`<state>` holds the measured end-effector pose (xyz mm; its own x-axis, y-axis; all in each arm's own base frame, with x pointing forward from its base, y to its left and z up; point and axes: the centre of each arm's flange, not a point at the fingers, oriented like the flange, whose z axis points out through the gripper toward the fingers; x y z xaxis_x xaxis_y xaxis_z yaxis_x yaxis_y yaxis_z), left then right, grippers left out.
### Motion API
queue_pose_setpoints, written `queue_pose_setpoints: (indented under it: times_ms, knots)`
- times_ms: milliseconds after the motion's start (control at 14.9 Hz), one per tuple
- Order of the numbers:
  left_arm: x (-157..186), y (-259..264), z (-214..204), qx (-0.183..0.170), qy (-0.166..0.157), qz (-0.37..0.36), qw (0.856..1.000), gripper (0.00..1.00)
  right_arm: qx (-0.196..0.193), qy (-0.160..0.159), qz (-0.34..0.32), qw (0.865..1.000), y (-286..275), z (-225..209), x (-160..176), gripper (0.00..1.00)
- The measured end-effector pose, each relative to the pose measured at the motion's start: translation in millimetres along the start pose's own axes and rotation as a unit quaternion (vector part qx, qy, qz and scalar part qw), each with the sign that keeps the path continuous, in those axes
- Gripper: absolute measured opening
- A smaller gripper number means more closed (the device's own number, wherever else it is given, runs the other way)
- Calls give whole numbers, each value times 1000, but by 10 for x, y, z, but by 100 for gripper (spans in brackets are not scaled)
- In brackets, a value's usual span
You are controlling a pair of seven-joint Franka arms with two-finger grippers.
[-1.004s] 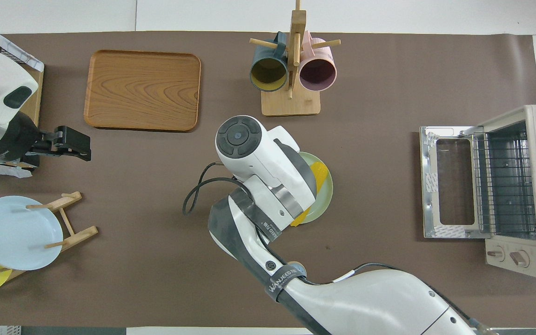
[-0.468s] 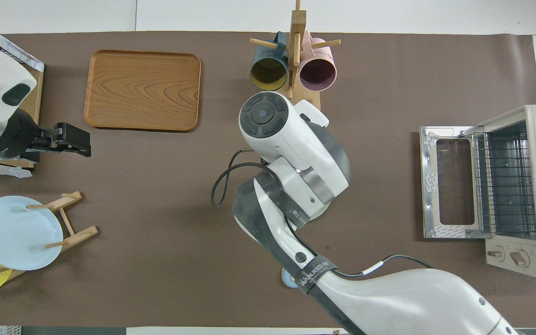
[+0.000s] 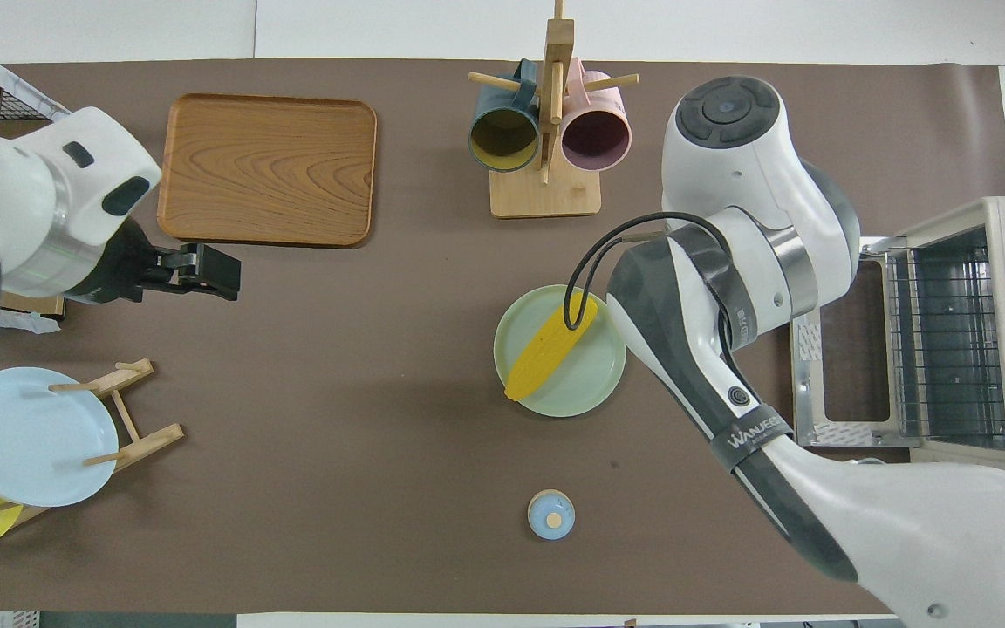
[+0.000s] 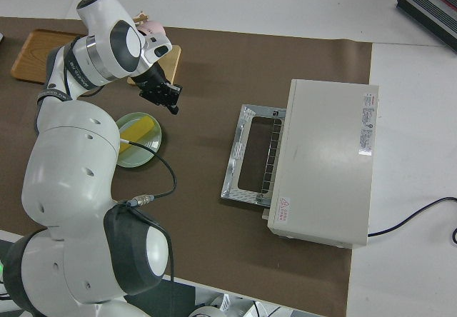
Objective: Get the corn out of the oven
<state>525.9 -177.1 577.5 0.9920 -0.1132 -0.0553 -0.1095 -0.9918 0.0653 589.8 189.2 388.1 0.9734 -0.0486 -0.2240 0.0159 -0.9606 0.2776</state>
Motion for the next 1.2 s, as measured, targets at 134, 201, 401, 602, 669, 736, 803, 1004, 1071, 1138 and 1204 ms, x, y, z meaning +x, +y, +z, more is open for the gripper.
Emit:
queue_pose_setpoints:
  times_ms: [134,201,401,602,669,736,803,1004,1071,1138,1204]
  knots:
    - [-61,409,166,-20,3,31,999,100,-24,-1,-6,1000,109,444,-99,1]
    - [-96,613,263,-29,5,46,999,100,-24,-3,-2,1000,248,655,-121,1]
    - [-223,1170,558,-39,1,89,995,100,-8,-11,10,1000,728,1087,-153,1]
    - [-306,1731,910,-55,3,127,990,100,-3,-13,12,1000,852,1203,-222,1]
    - [-330,1912,1076,-56,1,139,989,100,-3,-12,10,1000,848,1213,-236,1]
    - [-352,2085,1249,-55,-1,151,987,100,-2,-12,8,1000,857,1233,-246,1]
    - [-374,2242,1427,-54,-4,162,985,100,0,-11,4,1000,887,1263,-253,1]
    - [-385,2554,1933,-53,-7,188,981,100,4,-12,-4,1000,1005,1334,-252,1]
    - [-386,2666,2091,-59,-3,191,980,100,5,-13,-7,1000,1021,1340,-250,1]
    - [-396,2786,2236,-65,-1,192,979,100,3,-12,-10,1000,1025,1340,-249,1]
    - [-390,2884,2342,-67,-1,193,979,100,-1,-11,-14,1000,1028,1339,-249,1]
